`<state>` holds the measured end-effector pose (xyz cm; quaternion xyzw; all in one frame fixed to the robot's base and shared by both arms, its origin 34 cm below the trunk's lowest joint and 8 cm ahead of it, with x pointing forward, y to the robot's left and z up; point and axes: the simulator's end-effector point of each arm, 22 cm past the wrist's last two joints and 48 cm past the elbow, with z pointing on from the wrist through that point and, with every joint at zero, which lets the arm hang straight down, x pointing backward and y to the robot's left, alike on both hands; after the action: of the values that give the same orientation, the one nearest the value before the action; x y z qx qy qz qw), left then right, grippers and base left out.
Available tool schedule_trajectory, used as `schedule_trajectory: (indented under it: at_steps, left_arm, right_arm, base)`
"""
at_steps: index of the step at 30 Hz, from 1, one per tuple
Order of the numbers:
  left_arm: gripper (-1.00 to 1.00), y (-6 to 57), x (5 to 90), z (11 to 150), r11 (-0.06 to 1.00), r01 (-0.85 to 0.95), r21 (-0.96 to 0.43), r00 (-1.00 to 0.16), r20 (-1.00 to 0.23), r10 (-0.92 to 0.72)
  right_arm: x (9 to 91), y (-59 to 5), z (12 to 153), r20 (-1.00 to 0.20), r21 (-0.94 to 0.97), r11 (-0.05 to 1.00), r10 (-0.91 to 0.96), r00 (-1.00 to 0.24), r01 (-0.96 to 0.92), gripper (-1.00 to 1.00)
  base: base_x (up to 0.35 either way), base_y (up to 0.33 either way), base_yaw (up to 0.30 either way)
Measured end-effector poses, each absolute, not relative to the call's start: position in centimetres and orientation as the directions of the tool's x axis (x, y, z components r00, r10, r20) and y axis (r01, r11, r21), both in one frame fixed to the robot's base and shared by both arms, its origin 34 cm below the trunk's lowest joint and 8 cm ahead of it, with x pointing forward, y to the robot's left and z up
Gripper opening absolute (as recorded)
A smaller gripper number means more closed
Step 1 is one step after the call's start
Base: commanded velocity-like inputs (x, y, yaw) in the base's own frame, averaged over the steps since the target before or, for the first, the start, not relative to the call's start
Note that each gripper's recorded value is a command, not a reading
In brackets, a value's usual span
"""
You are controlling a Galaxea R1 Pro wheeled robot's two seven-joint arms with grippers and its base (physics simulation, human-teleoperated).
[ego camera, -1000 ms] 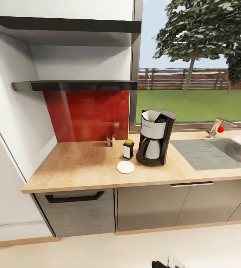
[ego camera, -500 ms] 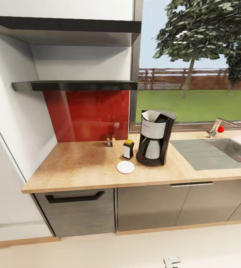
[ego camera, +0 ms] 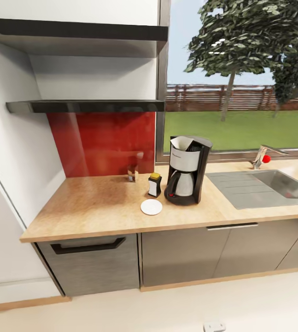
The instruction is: Set up a coffee station on the kitchen countertop: keep the coffee maker on the countertop, move the bottle of coffee from the kitchen shelf to the counter next to the coffee maker, place a paper coffee filter on top of the coffee maker, put the saucer next to the coffee maker with the coffee cup on the saucer, and place the electric kettle next to the coffee maker.
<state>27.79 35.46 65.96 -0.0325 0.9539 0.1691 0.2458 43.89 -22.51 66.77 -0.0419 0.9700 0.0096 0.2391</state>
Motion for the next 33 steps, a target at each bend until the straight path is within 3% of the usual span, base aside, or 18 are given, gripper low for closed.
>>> schedule_trajectory:
  at_steps: [23, 33]
  left_arm:
    - [1.0, 35.23, 27.73, 65.9, 0.942, -0.14, 0.305, -0.878, -0.478, 0.024]
    - [1.0, 35.39, 27.73, 65.92, 0.942, -0.14, 0.307, -0.878, -0.478, 0.025]
  right_arm:
    - [43.71, -22.67, 66.69, -0.461, 0.006, 0.998, -0.052, -0.886, -0.062, 1.0]
    - [43.68, -22.7, 66.67, -0.461, 0.006, 0.998, -0.05, -0.886, -0.06, 1.0]
  base:
    - [0.0, 0.0, -0.297]
    - [-0.105, -0.158, -0.3]
